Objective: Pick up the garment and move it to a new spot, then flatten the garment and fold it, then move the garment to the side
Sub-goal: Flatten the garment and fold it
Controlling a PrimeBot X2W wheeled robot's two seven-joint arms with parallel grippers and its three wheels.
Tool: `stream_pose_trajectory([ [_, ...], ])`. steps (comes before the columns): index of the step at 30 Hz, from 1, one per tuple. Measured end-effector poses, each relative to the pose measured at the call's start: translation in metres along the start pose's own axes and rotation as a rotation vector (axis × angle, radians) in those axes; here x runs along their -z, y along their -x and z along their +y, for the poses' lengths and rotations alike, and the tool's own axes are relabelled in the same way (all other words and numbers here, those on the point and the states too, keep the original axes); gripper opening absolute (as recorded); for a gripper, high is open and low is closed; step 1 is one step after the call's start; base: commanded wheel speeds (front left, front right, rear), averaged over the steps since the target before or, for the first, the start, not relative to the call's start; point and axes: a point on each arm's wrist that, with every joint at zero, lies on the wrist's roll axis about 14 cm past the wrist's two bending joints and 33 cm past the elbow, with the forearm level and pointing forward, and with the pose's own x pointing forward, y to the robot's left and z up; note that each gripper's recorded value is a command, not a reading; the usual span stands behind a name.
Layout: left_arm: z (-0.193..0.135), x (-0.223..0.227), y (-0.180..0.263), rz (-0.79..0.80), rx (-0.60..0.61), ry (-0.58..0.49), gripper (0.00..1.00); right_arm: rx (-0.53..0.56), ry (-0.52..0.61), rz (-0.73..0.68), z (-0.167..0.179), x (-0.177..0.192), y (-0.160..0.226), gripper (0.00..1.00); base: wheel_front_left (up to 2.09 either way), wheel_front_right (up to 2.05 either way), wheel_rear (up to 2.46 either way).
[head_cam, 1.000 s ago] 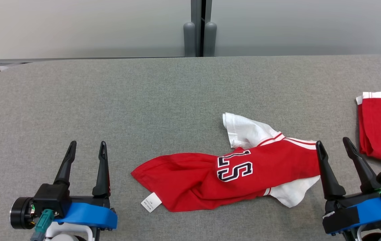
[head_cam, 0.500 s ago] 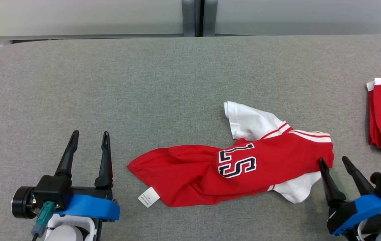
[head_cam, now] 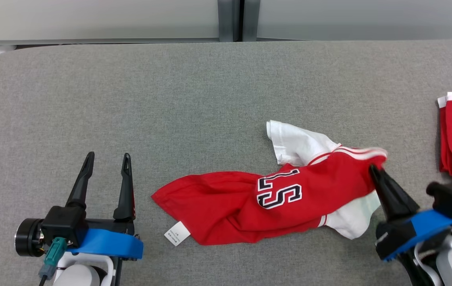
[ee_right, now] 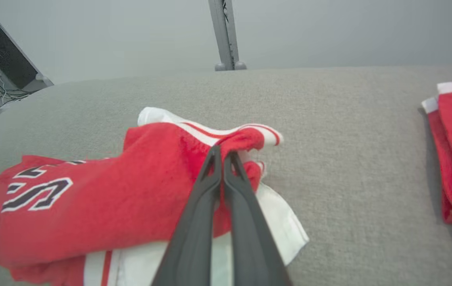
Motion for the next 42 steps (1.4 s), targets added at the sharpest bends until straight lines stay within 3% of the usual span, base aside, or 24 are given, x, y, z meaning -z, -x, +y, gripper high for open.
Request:
stream_pose_trajectory([
  [7, -0.002, -0.004, -0.002, -0.016, 0.005, 0.004, 1.0, -0.154, 0.048, -0.126, 0.046, -0.056, -0.039, 0.0, 0.0, 0.0, 0.0],
  [14, 0.002, -0.001, -0.002, -0.006, -0.006, 0.004, 1.0, -0.239, 0.045, -0.063, 0.078, -0.048, -0.08, 0.0, 0.0, 0.0, 0.0],
  [15, 0.003, 0.0, -0.002, -0.004, -0.008, 0.005, 1.0, -0.244, 0.046, -0.045, 0.08, -0.042, -0.084, 0.23, 0.0, 0.0, 0.0],
  [16, 0.003, 0.001, -0.001, -0.002, -0.01, 0.006, 1.0, -0.244, 0.037, -0.024, 0.082, -0.035, -0.087, 1.0, 0.0, 0.0, 0.0],
  [20, 0.006, 0.003, 0.0, 0.003, -0.021, 0.005, 1.0, -0.239, 0.039, -0.021, 0.081, -0.024, -0.092, 1.0, 0.0, 0.0, 0.0],
  [26, 0.008, 0.001, 0.001, -0.002, -0.03, 0.004, 1.0, -0.186, 0.064, -0.149, 0.058, -0.046, -0.079, 1.0, 0.0, 0.0, 0.0],
  [34, 0.004, -0.003, 0.008, -0.01, -0.021, -0.003, 1.0, 0.016, 0.065, -0.277, -0.008, -0.07, -0.022, 1.0, 0.0, 0.0, 0.0],
  [42, 0.0, -0.008, 0.016, -0.012, -0.004, -0.02, 1.0, 0.132, 0.072, -0.277, -0.024, -0.069, 0.037, 1.0, 0.0, 0.0, 0.0],
])
